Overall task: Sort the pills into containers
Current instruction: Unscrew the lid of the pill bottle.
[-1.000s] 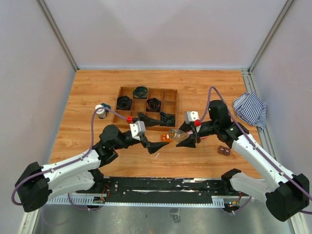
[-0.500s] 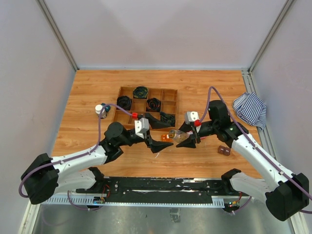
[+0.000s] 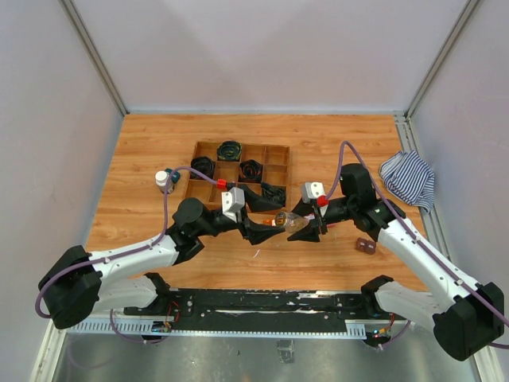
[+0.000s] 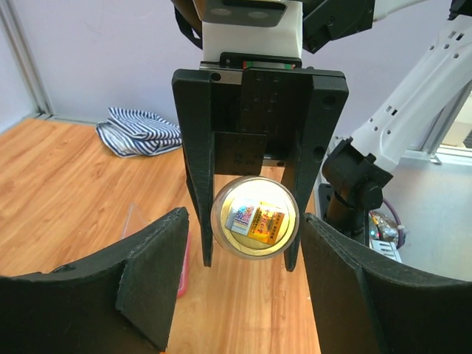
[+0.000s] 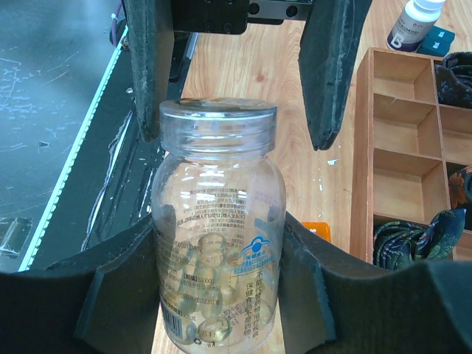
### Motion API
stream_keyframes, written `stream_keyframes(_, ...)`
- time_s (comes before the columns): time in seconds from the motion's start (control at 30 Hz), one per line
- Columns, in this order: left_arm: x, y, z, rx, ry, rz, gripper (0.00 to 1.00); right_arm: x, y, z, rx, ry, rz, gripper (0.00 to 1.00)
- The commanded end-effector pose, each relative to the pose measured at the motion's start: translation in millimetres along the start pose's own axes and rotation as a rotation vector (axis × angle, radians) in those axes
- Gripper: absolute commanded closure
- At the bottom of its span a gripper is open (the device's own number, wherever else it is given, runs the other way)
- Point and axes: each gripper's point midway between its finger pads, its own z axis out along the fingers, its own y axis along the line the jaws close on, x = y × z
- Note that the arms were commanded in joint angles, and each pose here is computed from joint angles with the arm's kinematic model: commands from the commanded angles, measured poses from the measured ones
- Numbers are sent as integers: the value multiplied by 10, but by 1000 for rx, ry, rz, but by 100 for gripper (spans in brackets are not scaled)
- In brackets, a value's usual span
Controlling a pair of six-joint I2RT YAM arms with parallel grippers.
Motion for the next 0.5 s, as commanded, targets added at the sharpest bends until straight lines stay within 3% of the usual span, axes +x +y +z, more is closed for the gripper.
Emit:
stream_keyframes(0.0,-163,0,52,11,-40,7,31,-154,-29,-39,-3,-27,-45,99)
stream_keyframes(0.2,-171,13,66,-1,-32,-30,47,-152,-27,-39,-3,-27,-43,100)
stream_keyframes(0.3,-182,6,71,-6,-33,-71,69,-161,-28,-42,-1,-28,-47,99)
stream_keyframes(0.47,-189,21,51,-45,-41,-174,92,-168,-35,-45,2,-26,-46,100)
